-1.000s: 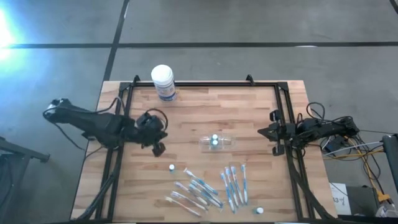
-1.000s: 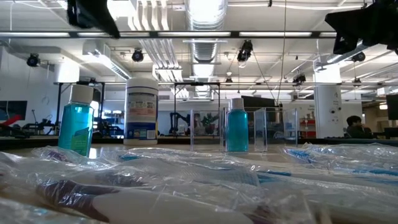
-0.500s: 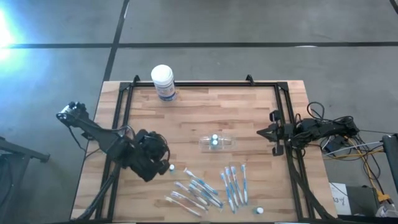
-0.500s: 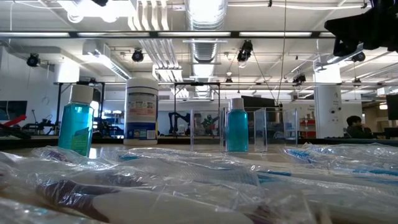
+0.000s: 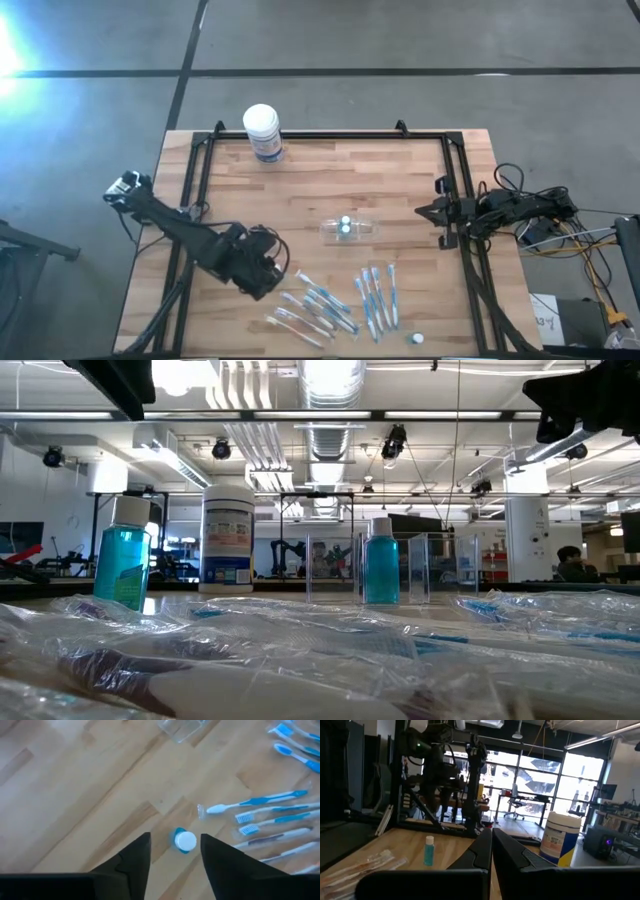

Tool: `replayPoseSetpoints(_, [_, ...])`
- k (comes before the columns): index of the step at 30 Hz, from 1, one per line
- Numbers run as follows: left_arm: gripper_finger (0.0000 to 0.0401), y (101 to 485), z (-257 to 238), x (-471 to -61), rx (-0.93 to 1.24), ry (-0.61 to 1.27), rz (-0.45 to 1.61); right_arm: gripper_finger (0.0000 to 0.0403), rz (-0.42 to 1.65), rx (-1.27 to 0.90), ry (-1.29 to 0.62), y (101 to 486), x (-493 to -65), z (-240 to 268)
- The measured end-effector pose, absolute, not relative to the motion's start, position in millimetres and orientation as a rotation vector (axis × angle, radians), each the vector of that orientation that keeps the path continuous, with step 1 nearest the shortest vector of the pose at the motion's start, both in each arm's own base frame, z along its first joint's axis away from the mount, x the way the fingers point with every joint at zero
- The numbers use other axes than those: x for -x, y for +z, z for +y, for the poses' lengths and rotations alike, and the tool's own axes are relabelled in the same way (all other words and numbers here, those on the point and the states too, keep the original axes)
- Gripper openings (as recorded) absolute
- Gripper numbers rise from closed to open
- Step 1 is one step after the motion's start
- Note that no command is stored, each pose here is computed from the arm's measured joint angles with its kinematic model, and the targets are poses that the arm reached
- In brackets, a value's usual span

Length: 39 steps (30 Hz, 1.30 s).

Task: Pick & Place toothbrushing station
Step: Put the blue mouthwash into the transparent organizer

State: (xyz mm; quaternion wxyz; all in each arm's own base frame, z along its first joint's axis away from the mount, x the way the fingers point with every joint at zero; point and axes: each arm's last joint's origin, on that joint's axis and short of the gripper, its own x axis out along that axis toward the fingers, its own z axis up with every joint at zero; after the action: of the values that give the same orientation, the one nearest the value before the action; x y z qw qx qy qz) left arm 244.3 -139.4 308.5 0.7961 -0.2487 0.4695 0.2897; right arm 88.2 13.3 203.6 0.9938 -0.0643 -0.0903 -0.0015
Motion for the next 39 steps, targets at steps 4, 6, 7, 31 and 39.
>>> replayPoseSetpoints(4, [0.0197,305.2,-136.9,-248.8,0.624,0.637,1.058,0.0008,-0.181,0.135,-0.004,203.5,-88.3,13.3])
replayPoseSetpoints(6, [0.0208,302.0,-135.7,-252.1,0.653,0.648,1.085,0.0008,-0.181,0.137,-0.004,203.5,-88.3,13.3])
replayPoseSetpoints(7, [0.0212,299.6,-135.4,-254.2,0.665,0.653,1.103,0.0008,-0.180,0.138,-0.004,203.5,-88.3,13.3])
replayPoseSetpoints(31, [0.0225,253.7,-128.6,-297.6,0.682,0.577,1.343,0.0008,-0.173,0.142,-0.002,202.8,-88.4,13.4])
replayPoseSetpoints(39, [0.0225,253.0,-126.0,-298.8,0.682,0.580,1.346,0.0008,-0.173,0.139,-0.002,202.8,-88.4,13.4])
